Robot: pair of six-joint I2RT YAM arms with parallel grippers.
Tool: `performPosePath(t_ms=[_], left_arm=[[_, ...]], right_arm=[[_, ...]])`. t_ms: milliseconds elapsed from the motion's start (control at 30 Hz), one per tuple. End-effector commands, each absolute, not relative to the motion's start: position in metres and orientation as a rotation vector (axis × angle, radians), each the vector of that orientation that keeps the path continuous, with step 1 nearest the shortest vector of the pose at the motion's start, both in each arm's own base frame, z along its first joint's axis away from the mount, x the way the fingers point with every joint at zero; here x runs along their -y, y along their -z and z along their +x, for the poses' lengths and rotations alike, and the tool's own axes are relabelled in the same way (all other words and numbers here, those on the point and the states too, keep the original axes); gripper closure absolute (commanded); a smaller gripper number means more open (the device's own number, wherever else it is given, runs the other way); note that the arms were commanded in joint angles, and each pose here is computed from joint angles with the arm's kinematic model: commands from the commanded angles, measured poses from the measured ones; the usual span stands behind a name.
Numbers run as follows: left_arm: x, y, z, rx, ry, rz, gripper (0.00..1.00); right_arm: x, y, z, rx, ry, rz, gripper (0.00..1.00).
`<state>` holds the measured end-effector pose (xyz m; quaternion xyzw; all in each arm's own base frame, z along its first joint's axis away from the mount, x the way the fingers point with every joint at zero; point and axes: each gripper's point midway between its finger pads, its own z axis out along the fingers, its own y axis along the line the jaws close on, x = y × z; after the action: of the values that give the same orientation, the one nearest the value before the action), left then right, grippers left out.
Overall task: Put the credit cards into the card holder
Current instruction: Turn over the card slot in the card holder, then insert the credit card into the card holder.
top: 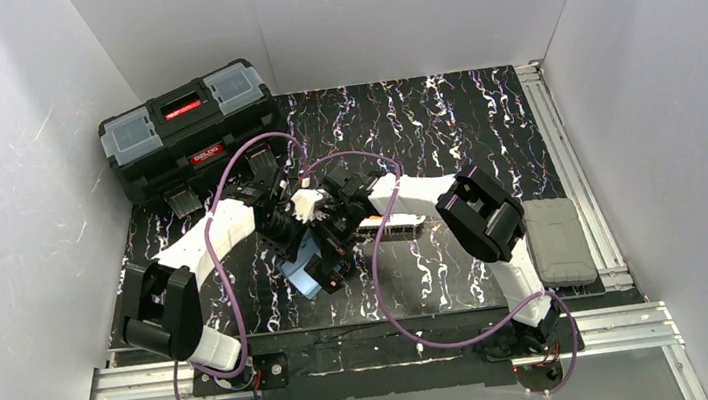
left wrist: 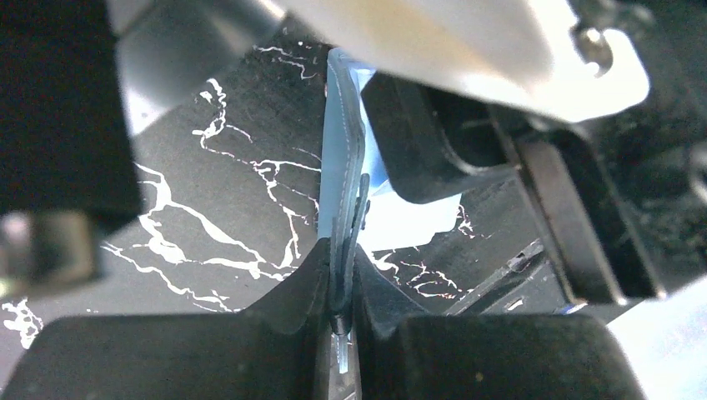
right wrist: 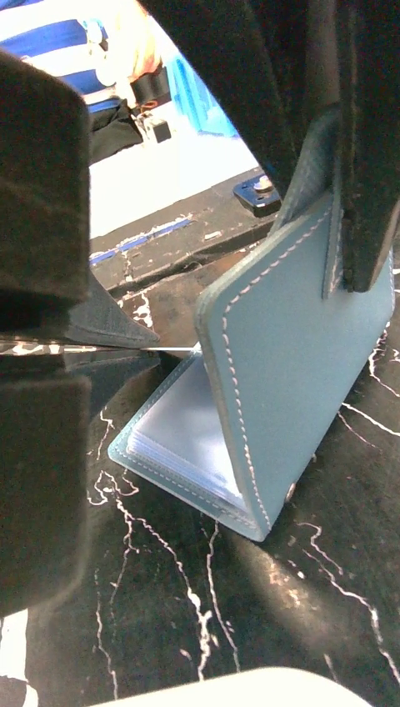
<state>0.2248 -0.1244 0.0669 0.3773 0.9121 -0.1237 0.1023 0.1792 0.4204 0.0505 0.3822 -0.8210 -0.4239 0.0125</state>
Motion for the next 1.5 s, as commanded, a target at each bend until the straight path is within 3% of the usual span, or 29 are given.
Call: performPosePath(t_ms=[0, 167, 500, 800, 1100, 1133, 1200, 1300, 1467], left_arm=[[0.117, -0.082, 0.242, -2.669, 0.313, 0.968, 1.00], [0.142, -0.128, 0.244, -2.590, 0.485, 0.895, 1.00], [0.209, -0.252, 0.245, -2.213, 0.965, 0.871, 1.00], [0.251, -0.346, 0.209, -1.791, 1.608, 1.004, 1.00], [0.245, -0.408, 0.177, -1.509, 1.739, 1.137, 1.00], [0.243, -0.413, 0.173, -1.490, 1.734, 1.156, 1.00], [0.235, -0.433, 0.150, -1.391, 1.710, 1.263, 1.00], [0.231, -0.449, 0.138, -1.339, 1.689, 1.313, 0.99], [0.231, -0.458, 0.137, -1.323, 1.669, 1.309, 1.00]], right_arm=[[-0.397, -0.067, 0.184, 2.594, 1.348, 1.031, 0.99], [-0.391, -0.099, 0.208, 2.644, 1.503, 0.923, 0.99], [-0.361, -0.203, 0.235, 2.760, 1.819, 0.865, 0.99], [-0.334, -0.289, 0.232, 2.947, 2.004, 1.106, 0.99], [-0.290, -0.323, 0.214, 3.079, 2.148, 1.283, 0.99], [-0.284, -0.332, 0.213, 3.107, 2.194, 1.303, 0.99], [-0.262, -0.386, 0.202, 3.155, 2.570, 1.438, 0.99], [-0.254, -0.423, 0.186, 3.035, 2.798, 1.569, 0.99], [-0.258, -0.488, 0.176, 2.614, 3.322, 1.544, 0.99]])
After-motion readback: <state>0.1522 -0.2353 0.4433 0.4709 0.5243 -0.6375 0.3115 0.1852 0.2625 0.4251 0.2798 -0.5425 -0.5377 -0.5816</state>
